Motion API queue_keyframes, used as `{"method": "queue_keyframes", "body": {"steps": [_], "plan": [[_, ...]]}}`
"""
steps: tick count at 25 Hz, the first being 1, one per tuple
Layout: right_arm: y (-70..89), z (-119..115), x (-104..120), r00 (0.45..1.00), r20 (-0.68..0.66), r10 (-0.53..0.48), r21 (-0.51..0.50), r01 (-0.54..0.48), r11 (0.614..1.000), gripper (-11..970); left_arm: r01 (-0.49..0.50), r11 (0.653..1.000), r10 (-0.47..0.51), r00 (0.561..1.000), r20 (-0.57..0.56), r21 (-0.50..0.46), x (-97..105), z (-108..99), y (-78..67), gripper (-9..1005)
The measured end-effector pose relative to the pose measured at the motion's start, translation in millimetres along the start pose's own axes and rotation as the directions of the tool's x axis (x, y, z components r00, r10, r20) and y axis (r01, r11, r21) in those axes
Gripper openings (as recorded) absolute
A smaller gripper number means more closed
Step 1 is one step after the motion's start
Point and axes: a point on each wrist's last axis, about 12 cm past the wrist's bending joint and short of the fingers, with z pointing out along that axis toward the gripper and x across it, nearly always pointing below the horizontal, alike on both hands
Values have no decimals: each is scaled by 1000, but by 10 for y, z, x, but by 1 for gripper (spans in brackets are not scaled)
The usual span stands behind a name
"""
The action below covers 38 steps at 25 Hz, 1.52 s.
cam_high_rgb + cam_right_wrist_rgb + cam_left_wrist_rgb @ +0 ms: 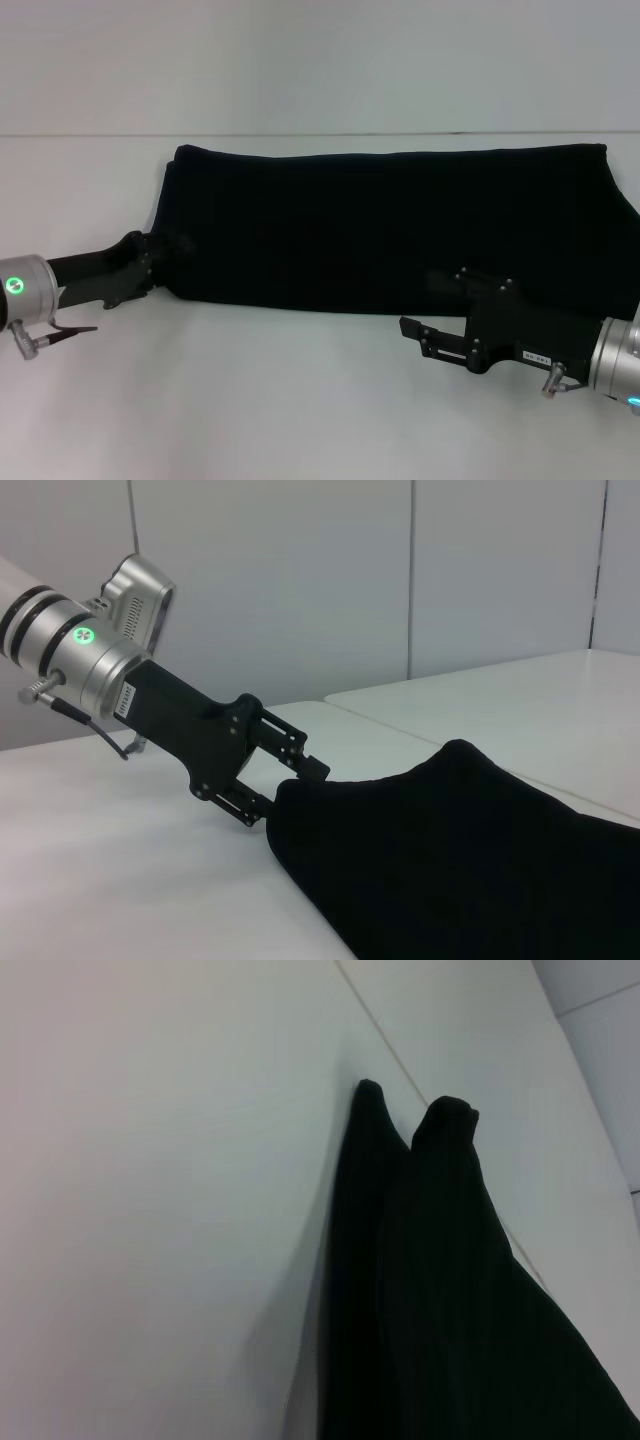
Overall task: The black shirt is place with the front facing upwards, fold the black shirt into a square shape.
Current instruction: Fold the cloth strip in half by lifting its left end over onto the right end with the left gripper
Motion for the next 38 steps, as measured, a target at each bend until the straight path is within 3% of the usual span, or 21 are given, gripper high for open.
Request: {"method": "queue_keyframes", "body": {"steps": [9, 14, 17, 27, 32, 38], "plan": [[3, -3, -3, 1000, 5, 3, 0, -3, 1000, 760, -70, 997, 70, 998, 1, -28, -21, 9, -20, 572], [10, 3, -8, 1000, 10, 5, -3, -5, 1000, 760, -74, 997, 75, 997, 12, -37, -30, 9, -10, 328], [11, 6, -8, 1000, 10, 5, -4, -5, 1000, 760, -80, 996, 80, 997, 13, -39, -30, 9, -7, 125], [-2, 13, -16, 1000, 10, 7, 2, -7, 1000, 761, -79, 996, 80, 996, 39, -40, -42, -9, 21, 30], [-34, 2, -33, 1000, 14, 23, 14, -23, 1000, 761, -72, 996, 75, 994, 75, -46, -105, -107, 84, 30], [-65, -13, -47, 999, 16, 35, 25, -35, 999, 760, -33, 996, 49, 982, 182, -85, -299, -487, 328, 29]]}}
